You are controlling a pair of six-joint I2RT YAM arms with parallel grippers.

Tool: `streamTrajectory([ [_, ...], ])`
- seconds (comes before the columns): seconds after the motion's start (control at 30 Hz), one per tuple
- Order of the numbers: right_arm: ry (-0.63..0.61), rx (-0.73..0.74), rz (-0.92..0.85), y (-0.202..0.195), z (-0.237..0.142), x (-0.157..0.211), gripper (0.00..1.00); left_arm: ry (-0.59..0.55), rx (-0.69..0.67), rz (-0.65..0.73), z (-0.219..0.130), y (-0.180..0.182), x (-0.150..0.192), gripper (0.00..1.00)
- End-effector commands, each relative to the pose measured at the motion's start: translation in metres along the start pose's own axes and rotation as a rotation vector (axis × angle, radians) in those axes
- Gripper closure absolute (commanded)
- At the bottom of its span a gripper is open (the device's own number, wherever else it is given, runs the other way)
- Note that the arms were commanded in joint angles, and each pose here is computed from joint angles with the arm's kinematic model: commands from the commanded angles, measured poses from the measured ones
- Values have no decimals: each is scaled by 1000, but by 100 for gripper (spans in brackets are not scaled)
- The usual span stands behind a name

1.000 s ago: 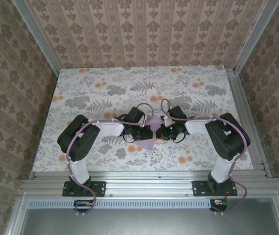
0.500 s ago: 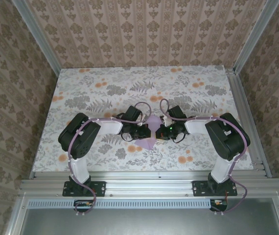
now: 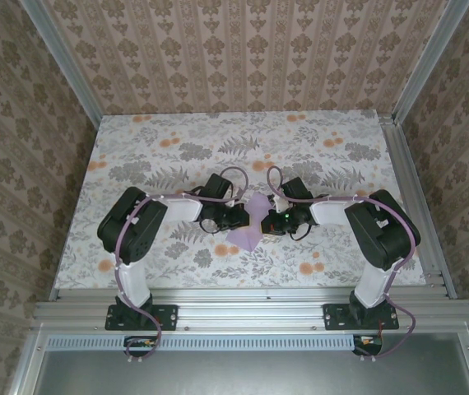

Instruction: Fold a paper plane with a square sheet of paper (pick it up from the middle)

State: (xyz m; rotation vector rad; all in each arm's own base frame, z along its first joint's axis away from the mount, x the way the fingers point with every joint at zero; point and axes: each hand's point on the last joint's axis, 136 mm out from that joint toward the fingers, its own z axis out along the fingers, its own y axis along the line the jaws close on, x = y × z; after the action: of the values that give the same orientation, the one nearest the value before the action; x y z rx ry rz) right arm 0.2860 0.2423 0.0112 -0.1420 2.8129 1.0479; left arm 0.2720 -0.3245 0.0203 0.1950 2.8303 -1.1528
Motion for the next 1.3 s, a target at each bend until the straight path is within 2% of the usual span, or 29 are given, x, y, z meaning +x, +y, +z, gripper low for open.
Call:
streamTrajectory([
  [0.0, 117, 205, 72, -52, 7, 40, 100, -48, -109, -17, -1, 34, -17, 92],
  [0.43, 124, 196, 55, -48, 6, 39, 100, -86, -139, -2, -16, 36, -50, 91],
  [0.67, 119, 188, 38, -43, 3, 36, 100, -105, -75, 38, -30, 8, -54, 91],
  [0.8, 117, 189, 22, -40, -2, 34, 100, -110, -48, 70, -40, -11, -43, 90],
  [1.0, 112, 184, 12, -35, -4, 30, 100, -45, -24, 106, -26, -31, -17, 90],
  [1.27, 102, 190, -8, -33, -8, 27, 100, 20, -13, 88, 7, -23, -9, 91],
])
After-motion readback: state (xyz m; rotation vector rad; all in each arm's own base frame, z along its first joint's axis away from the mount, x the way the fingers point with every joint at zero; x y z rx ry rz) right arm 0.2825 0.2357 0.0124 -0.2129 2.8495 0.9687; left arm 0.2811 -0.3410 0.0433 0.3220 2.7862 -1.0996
